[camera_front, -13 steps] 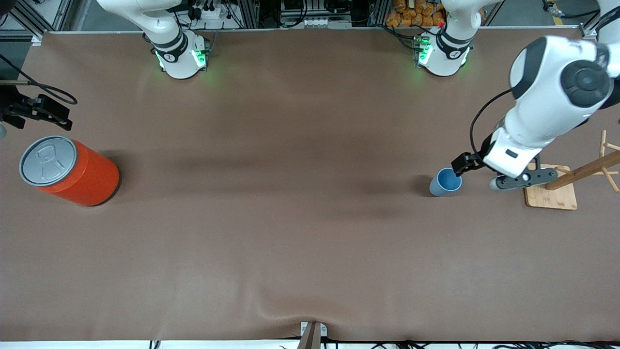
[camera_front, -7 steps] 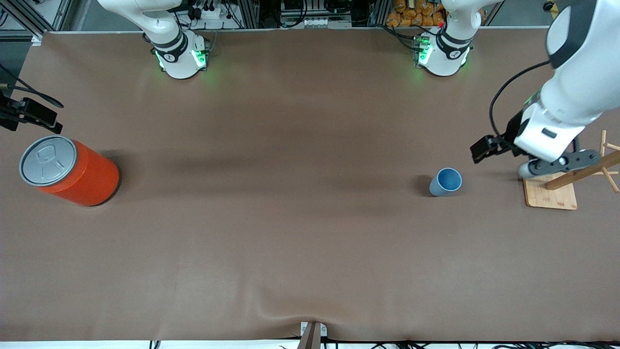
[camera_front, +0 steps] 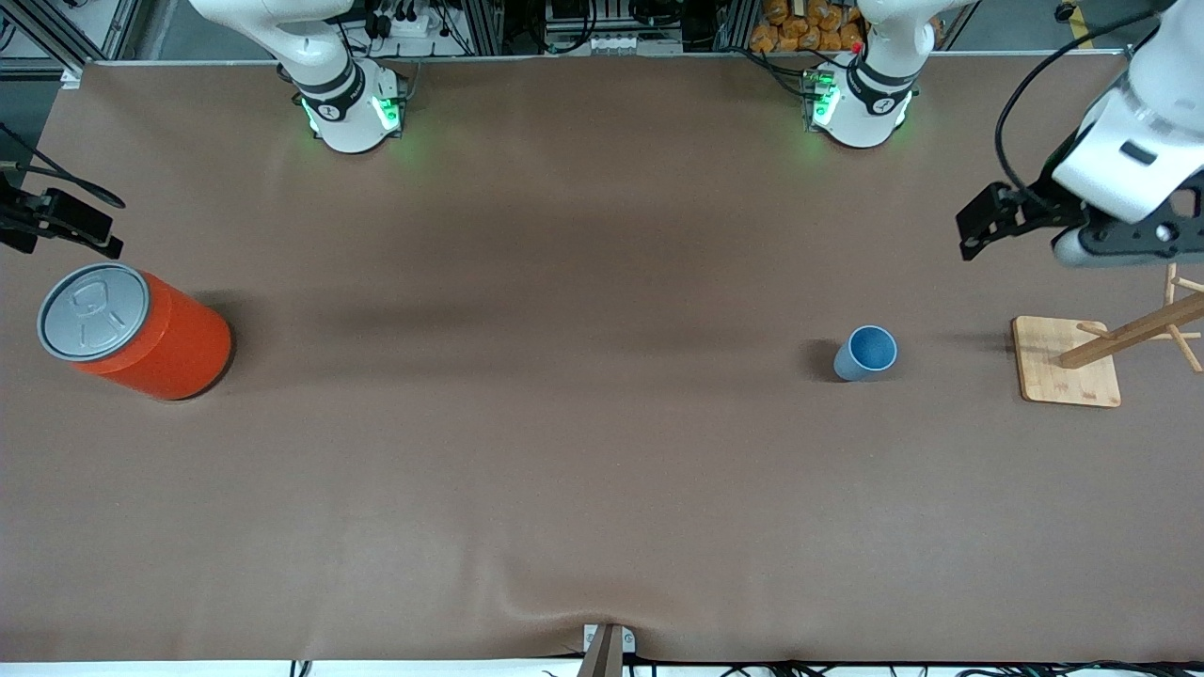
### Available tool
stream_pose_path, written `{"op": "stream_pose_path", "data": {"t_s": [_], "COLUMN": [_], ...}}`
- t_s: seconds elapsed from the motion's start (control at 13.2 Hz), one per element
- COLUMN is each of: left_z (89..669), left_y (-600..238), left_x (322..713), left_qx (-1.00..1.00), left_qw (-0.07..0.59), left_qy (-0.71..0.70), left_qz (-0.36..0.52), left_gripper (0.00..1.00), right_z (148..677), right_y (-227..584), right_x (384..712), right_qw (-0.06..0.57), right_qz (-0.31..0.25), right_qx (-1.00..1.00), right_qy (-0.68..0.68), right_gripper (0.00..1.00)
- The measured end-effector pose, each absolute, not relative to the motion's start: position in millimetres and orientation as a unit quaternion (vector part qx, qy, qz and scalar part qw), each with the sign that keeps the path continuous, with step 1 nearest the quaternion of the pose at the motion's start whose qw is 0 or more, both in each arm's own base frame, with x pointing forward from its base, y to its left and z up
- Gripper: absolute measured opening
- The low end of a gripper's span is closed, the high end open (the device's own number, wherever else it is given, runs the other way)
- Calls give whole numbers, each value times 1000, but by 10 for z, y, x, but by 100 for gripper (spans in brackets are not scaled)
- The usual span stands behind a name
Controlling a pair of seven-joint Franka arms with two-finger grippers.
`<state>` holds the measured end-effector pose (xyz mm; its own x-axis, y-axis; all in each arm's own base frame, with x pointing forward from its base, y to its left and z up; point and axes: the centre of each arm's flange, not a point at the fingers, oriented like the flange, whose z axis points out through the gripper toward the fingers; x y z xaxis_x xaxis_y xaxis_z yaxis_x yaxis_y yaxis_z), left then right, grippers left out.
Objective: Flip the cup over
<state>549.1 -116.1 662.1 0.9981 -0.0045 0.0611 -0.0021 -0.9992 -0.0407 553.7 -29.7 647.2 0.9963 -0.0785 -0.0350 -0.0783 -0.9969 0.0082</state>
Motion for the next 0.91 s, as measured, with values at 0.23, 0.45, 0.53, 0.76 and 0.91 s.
{"op": "stream_pose_path", "data": {"t_s": [0.23, 0.45, 0.53, 0.76, 0.91], "left_z": [6632, 6612, 6603, 6627, 6674], "left_y": [-1152, -1109, -1105, -1069, -1071], "left_x": [5479, 5485, 5463, 5350, 5257], "left_qx": [-999, -1000, -1000, -1000, -1000], "left_qw": [20, 14, 16, 19, 20], "left_qy": [3, -4, -5, -9, -8], "left_qz": [-31, -26, -22, -18, -19], "left_gripper": [100, 100, 100, 100, 100], "right_z": [6469, 6465, 6464, 6464, 6464], "right_y": [-289, -285, -285, -285, -283], "right_x": [5533, 5529, 5527, 5527, 5527], "right_qw": [3, 3, 3, 3, 3], "right_qz": [-19, -22, -22, -22, -22], "right_qx": [999, 999, 999, 999, 999], "right_qy": [-39, -38, -38, -38, -38], "right_gripper": [100, 100, 100, 100, 100]}}
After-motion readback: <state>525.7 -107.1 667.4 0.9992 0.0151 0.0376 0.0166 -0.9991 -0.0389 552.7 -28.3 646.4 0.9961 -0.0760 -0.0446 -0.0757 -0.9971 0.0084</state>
